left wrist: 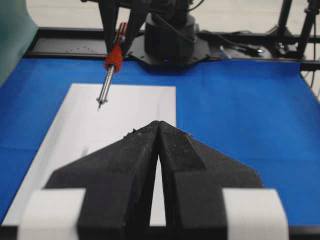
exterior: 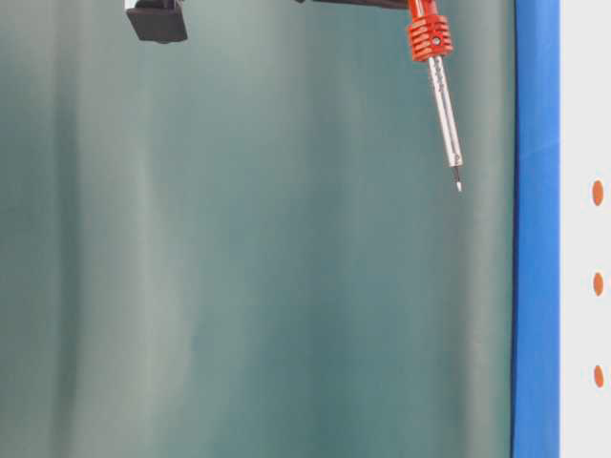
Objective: Touch the tip of the soldering iron to the mark.
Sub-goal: 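Raise the iron with the right gripper and move it rightward, then lower the iron tip with the right gripper onto the rightmost red dot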
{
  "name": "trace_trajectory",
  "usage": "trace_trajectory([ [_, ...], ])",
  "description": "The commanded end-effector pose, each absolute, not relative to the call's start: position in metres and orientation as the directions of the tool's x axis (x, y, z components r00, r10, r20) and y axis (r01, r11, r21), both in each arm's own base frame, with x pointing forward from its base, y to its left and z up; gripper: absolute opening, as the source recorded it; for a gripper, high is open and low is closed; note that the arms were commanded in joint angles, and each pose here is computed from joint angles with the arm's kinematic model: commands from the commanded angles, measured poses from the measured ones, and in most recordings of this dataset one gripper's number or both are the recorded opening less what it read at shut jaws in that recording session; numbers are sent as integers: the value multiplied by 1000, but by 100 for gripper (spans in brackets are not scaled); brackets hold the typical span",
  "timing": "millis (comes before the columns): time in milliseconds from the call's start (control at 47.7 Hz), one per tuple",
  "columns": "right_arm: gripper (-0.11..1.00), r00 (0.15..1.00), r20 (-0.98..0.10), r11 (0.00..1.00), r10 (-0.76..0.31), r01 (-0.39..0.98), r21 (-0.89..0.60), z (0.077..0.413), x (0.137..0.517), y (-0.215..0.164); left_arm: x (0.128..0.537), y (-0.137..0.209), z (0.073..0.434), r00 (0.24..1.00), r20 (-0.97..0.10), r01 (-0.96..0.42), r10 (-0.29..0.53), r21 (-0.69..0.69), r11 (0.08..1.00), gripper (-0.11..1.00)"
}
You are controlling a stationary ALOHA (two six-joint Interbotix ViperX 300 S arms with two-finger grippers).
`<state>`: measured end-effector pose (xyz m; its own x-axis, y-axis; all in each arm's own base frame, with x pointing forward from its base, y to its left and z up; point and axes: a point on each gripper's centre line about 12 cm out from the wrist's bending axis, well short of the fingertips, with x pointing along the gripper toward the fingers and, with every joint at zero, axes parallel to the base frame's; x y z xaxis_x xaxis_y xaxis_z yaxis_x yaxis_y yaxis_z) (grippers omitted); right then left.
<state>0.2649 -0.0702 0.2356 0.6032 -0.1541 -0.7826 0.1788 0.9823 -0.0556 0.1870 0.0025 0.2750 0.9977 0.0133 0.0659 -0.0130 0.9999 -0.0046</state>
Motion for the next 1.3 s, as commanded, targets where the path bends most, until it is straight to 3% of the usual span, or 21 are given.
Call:
trace_trajectory([
  [0, 6, 621, -767, 981, -161, 182, -58, 242, 267, -71, 188, 2, 280, 997, 83, -11, 11, -3, 1000, 0],
  [419, 6, 598, -786, 982, -154, 180, -55, 233, 270, -72, 188, 2, 281, 996, 84, -11, 11, -3, 1000, 0],
  [1279, 6, 504, -855, 984, -126, 171, -45, 165, 291, -76, 188, 2, 281, 996, 92, -11, 11, -3, 1000, 0],
])
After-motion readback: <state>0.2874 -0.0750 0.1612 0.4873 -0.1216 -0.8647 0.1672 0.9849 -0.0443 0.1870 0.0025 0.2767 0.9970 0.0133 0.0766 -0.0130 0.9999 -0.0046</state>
